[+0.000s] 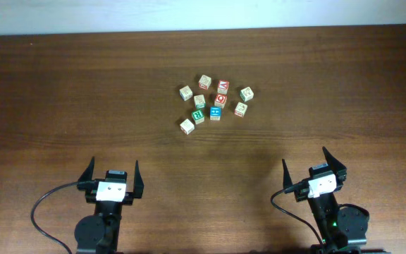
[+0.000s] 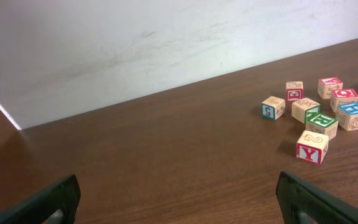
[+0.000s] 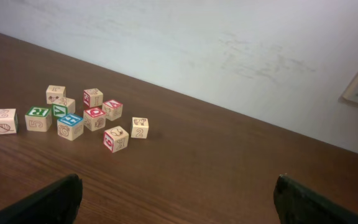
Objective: Rotate 3 blocks
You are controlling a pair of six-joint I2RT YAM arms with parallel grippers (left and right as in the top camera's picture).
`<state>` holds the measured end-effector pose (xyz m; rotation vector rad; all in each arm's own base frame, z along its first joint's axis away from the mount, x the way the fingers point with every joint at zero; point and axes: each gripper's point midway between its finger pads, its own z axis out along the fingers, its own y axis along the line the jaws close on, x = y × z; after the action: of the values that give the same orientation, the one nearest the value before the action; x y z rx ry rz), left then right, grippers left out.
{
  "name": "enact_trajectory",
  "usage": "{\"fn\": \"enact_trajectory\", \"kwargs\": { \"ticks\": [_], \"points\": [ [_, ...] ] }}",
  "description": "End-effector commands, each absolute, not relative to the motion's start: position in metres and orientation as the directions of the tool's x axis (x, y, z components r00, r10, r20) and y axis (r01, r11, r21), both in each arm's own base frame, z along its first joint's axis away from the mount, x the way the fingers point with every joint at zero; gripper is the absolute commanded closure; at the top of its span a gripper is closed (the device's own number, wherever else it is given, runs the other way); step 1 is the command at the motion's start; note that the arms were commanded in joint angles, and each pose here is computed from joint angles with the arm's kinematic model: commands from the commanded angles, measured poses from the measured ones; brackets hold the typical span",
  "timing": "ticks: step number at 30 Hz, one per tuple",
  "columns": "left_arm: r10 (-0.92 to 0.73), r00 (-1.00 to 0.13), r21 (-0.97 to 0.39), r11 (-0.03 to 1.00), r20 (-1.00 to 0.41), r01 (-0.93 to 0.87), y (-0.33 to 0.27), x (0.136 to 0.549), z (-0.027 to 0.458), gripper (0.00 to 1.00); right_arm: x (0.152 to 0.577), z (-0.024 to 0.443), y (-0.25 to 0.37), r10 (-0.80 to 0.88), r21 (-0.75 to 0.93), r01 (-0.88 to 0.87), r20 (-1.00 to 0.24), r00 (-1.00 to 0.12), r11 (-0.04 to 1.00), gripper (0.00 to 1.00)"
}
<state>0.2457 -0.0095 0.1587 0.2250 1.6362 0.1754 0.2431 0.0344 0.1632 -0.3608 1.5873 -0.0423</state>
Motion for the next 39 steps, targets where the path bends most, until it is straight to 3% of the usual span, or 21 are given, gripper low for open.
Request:
{"fn": "enact_trajectory", "kwargs": {
  "ticks": [1, 21, 24, 27, 29, 34, 37, 39],
  "points": [
    [0.268, -0.05, 0.262, 0.959, -0.962, 0.108, -0.021, 0.245, 0.157, 0.01, 0.243, 0.16, 0.033, -0.247, -0.24, -0.198, -0.969, -0.011, 0.95, 0.01],
    [0.267, -0.049, 0.264, 0.962, -0.962, 0.071, -0.015, 0.246, 0.16, 0.01, 0.243, 0.165, 0.034, -0.246, -0.243, -0.202, -0.969, 0.009, 0.949, 0.01],
    [0.25, -0.028, 0.244, 0.961, -0.968, 0.126, -0.025, 0.244, 0.172, 0.01, 0.24, 0.184, 0.041, -0.182, -0.189, -0.232, -0.982, 0.054, 0.954, 0.01],
    [0.229, -0.09, 0.21, 0.959, -0.969, 0.189, -0.034, 0.243, 0.212, 0.01, 0.235, 0.232, 0.058, -0.128, -0.149, -0.328, -0.988, 0.085, 0.933, 0.01],
    [0.234, -0.145, 0.203, 0.958, -0.961, 0.201, -0.035, 0.252, 0.246, 0.01, 0.243, 0.262, 0.074, -0.124, -0.127, -0.427, -0.992, 0.036, 0.895, 0.01],
    [0.249, -0.346, 0.169, 0.955, -0.905, 0.245, -0.039, 0.3, 0.289, 0.01, 0.292, 0.311, 0.079, -0.124, 0.055, -0.47, -0.931, -0.342, 0.881, 0.02],
    [0.257, -0.5, 0.076, 0.932, -0.827, 0.355, -0.059, 0.334, 0.288, 0.01, 0.327, 0.299, 0.08, -0.126, 0.186, -0.437, -0.796, -0.593, 0.88, 0.02],
    [0.259, -0.591, -0.022, 0.905, -0.763, 0.425, -0.075, 0.348, 0.271, 0.01, 0.347, 0.282, 0.082, -0.126, 0.251, -0.416, -0.71, -0.693, 0.874, 0.02]
  ]
}}
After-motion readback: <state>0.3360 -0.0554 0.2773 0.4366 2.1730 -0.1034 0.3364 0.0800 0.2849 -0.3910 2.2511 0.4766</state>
